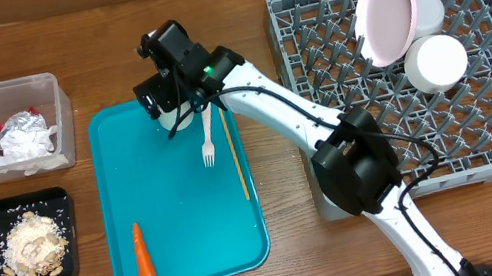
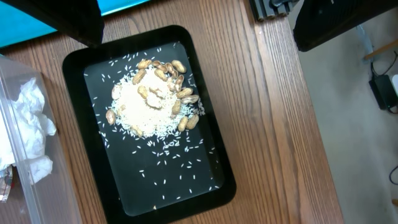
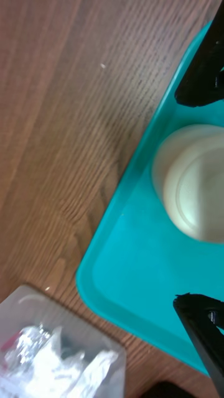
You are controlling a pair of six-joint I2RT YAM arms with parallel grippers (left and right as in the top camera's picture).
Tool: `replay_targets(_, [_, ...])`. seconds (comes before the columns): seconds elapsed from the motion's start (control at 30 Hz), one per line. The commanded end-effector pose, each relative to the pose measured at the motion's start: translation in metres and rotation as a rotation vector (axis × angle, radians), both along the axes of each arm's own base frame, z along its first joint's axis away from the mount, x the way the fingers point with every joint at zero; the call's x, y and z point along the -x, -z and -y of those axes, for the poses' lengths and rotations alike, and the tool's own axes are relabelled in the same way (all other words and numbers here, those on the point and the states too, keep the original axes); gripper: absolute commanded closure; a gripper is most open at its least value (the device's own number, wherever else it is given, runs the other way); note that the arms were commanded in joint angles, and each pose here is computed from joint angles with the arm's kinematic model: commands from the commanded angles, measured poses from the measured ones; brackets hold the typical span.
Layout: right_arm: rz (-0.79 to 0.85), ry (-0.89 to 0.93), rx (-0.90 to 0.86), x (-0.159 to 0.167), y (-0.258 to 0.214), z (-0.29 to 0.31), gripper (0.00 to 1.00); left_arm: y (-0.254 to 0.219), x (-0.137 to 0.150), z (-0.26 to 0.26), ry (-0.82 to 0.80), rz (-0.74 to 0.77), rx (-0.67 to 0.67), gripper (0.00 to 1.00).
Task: Sort waste into correct bins and load items into the dishwasher rack
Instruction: 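Lower the right gripper and close it on the white cup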
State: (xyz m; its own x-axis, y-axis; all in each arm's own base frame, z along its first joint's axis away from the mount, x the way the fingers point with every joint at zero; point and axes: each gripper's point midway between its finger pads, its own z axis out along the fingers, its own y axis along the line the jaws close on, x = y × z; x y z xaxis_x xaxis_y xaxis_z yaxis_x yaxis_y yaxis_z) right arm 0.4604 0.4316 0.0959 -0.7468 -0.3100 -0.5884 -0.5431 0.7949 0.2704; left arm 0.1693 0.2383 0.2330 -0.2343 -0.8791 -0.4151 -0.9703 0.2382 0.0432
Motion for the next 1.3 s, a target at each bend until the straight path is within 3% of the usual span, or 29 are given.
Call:
replay_targets(0.0, [-0.013, 0.011, 0.025, 0.000, 0.019, -0.001, 0.00, -0.006, -0.003, -0.002, -0.009, 0.019, -0.009, 0.00])
replay_targets(0.57, [-0.034, 0.027, 0.099, 0.004, 0.053, 0.002, 0.00, -0.006, -0.003, -0.002, -0.009, 0.019, -0.009, 0.00])
replay_targets(0.83, [-0.043, 0.027, 0.109, 0.006, 0.052, 0.005, 0.16, -0.006, -0.003, -0.002, -0.009, 0.019, -0.009, 0.00])
replay_targets(1.27, [-0.039, 0.045, 0.155, 0.005, 0.047, 0.014, 0.17, -0.006, -0.003, -0.002, -0.009, 0.019, -0.009, 0.00])
